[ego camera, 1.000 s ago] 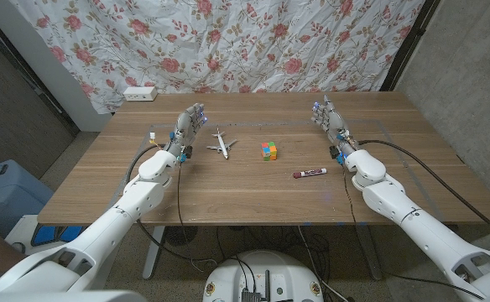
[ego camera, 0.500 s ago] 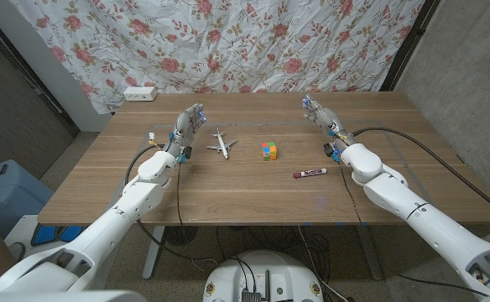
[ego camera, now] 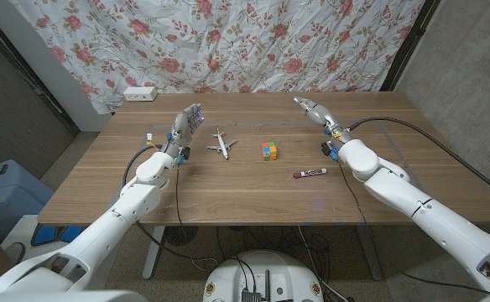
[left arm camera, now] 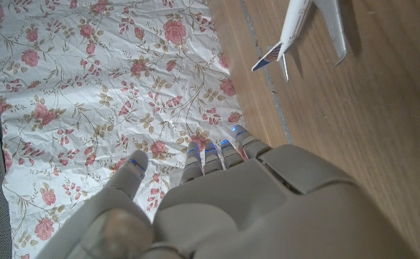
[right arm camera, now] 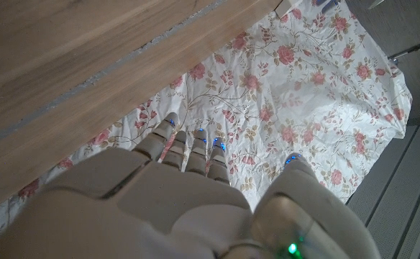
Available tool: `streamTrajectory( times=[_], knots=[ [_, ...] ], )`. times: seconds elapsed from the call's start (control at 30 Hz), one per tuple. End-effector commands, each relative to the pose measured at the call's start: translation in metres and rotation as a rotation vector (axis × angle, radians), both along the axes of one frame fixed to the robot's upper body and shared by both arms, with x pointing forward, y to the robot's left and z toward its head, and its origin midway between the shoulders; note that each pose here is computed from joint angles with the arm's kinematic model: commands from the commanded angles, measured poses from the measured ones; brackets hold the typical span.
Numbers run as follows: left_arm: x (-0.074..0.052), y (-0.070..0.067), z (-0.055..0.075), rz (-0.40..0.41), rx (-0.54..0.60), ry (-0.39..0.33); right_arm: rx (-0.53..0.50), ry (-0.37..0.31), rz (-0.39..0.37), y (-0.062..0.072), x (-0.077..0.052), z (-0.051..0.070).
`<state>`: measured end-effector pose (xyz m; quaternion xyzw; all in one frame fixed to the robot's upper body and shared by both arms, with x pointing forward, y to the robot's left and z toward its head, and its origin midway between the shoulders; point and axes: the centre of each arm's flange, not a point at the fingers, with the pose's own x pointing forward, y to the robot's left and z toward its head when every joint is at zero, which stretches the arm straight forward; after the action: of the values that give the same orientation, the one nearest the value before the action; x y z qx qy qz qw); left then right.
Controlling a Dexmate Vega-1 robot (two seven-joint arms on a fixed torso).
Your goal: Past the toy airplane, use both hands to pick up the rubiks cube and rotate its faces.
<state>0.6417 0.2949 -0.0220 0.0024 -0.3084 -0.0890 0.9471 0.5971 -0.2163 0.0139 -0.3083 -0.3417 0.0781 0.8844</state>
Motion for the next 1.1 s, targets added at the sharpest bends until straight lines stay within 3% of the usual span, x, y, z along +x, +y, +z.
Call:
streamTrajectory(
  times=[0.03,0.4,0.53,1.1],
  knots=[
    [-0.007,-0.005,-0.002,0.012,0.003,-0.004,-0.155,-0.026,-0.068,0.008,-0.012,0.006],
    [-0.014,-0.004,-0.007,0.037,-0.002,0.0,-0.319,0.005,-0.109,0.015,-0.02,0.016],
    [-0.014,-0.003,-0.007,0.044,-0.002,0.004,-0.44,0.027,-0.177,0.021,-0.023,0.019],
    [-0.017,0.002,-0.014,0.058,-0.016,0.027,-0.675,0.091,-0.201,0.049,-0.034,0.038]
  ],
)
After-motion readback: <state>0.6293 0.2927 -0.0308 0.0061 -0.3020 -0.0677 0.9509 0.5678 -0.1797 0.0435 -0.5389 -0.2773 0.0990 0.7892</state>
